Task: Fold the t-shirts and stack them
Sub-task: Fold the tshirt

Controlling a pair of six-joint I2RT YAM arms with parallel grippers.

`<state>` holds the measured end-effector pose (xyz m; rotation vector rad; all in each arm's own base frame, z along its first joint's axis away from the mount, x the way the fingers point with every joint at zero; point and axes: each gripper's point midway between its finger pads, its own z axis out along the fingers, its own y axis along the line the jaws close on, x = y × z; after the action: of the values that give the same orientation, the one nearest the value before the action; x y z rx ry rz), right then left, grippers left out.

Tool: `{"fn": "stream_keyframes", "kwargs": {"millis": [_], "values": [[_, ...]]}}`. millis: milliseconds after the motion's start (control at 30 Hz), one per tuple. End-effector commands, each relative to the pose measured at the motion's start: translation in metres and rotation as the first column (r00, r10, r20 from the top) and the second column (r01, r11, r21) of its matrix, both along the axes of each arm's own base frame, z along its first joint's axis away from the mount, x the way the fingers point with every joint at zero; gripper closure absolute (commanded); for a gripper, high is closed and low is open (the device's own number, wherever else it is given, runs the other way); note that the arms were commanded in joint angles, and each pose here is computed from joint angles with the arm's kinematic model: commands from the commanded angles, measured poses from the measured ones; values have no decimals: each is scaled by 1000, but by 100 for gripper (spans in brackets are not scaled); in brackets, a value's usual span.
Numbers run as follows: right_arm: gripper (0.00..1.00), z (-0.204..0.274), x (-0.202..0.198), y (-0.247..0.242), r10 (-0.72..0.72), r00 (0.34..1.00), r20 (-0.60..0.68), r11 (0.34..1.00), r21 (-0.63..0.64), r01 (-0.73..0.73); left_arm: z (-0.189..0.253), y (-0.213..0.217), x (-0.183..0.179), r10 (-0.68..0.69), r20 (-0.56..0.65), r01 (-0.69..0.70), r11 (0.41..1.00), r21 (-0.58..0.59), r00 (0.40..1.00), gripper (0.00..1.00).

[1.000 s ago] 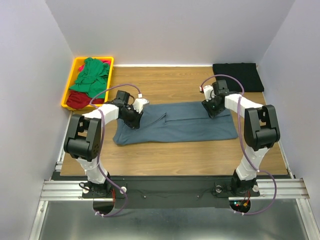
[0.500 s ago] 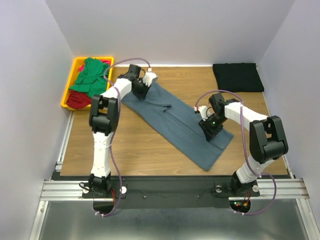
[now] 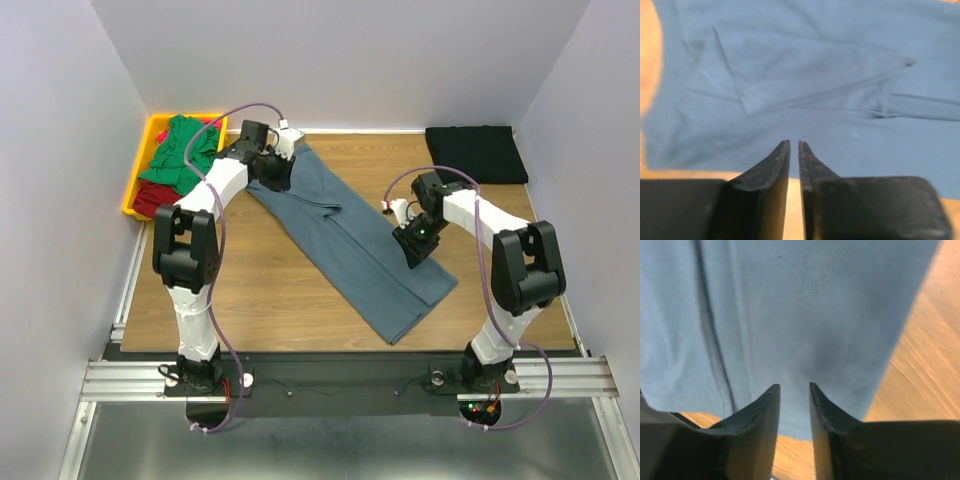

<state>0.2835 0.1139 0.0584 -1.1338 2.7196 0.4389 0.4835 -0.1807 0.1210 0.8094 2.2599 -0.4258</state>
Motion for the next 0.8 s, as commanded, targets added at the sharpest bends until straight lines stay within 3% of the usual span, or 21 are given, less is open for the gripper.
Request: {"fn": "stream_keyframes", "kwargs": {"millis": [0,233,400,467,533,567,633,667,767], "values": [[67,-24,3,2,-3,999,-32,1000,-8,3,-16,-11,-26,101,-128,-115,988,-107,987,77],[76,-49,-23,8,11,991,-130,999,-29,-14,-68,4,-27,209,-206,-212,977,9,956,85],[76,-61,-63,42,58,970,-238,998,16,-56,-99,8,-1,228,-222,-213,973,90,948,86],[75,-63,-71,62,57,960,-274,998,52,-44,-91,5,22,223,-185,-210,974,90,957,86],[73,-60,-64,79,53,959,-277,995,90,-29,-110,4,31,221,-214,-198,973,121,952,86],[72,-56,-62,89,47,955,-291,992,126,-10,-88,1,57,226,-143,-212,972,104,964,87],[66,-52,-56,99,13,948,-317,989,147,35,-101,0,71,201,-129,-184,974,135,971,87],[63,-42,-48,109,16,952,-306,981,187,44,-79,-2,92,196,-57,-189,975,118,979,86],[56,-16,-39,124,26,962,-271,963,266,49,-60,-10,110,159,20,-160,983,90,987,84]]}}
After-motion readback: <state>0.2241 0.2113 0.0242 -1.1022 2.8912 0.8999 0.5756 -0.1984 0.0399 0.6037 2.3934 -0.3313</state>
